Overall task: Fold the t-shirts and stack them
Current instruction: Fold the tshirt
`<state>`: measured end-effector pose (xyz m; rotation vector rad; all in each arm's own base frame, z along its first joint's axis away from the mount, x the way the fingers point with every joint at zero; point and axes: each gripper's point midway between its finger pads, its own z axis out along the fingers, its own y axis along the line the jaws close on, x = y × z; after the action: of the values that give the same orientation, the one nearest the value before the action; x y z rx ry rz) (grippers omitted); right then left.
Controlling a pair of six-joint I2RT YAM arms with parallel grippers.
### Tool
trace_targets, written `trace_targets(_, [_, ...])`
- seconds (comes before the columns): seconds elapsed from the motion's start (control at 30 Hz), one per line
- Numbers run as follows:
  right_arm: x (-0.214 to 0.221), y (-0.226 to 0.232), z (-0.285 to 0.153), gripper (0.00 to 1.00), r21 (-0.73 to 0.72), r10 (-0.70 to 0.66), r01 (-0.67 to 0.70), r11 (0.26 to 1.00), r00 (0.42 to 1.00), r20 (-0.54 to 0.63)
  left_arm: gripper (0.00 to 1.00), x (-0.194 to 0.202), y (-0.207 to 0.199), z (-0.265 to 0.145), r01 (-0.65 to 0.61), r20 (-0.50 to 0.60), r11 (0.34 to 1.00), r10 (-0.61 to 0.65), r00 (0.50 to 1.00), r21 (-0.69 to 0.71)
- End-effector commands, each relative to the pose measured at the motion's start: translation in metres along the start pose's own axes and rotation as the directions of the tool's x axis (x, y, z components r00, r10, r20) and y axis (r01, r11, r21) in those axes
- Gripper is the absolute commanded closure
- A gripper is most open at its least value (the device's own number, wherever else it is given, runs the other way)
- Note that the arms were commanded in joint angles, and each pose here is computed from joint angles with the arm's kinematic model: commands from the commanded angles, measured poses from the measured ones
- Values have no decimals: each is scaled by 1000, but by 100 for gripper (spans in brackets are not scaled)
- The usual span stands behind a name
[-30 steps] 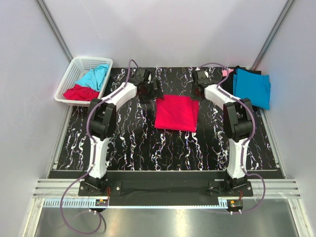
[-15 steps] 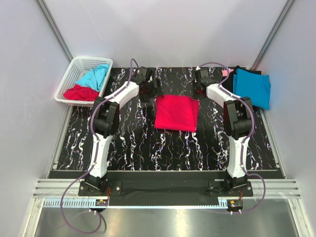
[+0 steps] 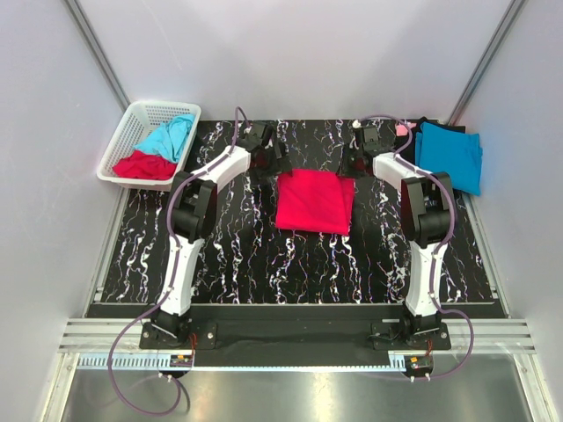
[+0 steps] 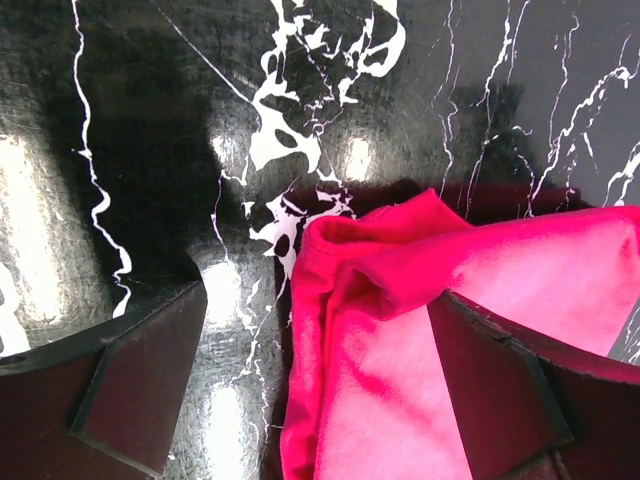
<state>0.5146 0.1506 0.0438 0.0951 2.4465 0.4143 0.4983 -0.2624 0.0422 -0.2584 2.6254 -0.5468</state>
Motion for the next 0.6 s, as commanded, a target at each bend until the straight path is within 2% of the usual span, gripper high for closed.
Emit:
trace_targets(0.0, [-24, 22, -17, 72, -88, 3, 5, 996, 996, 87, 1, -19, -7, -4, 8, 53, 1000, -8, 999, 4])
trace_targets(0.33, [-43, 22, -45, 74, -50, -17, 27, 998, 984, 179, 1, -19, 13, 5, 89, 66, 990, -82, 994, -113])
trace_targets(0.57, [-46, 19, -55, 74, -29, -44, 50, 998, 979, 198, 1, -13, 18, 11, 105, 41, 985, -101, 994, -135])
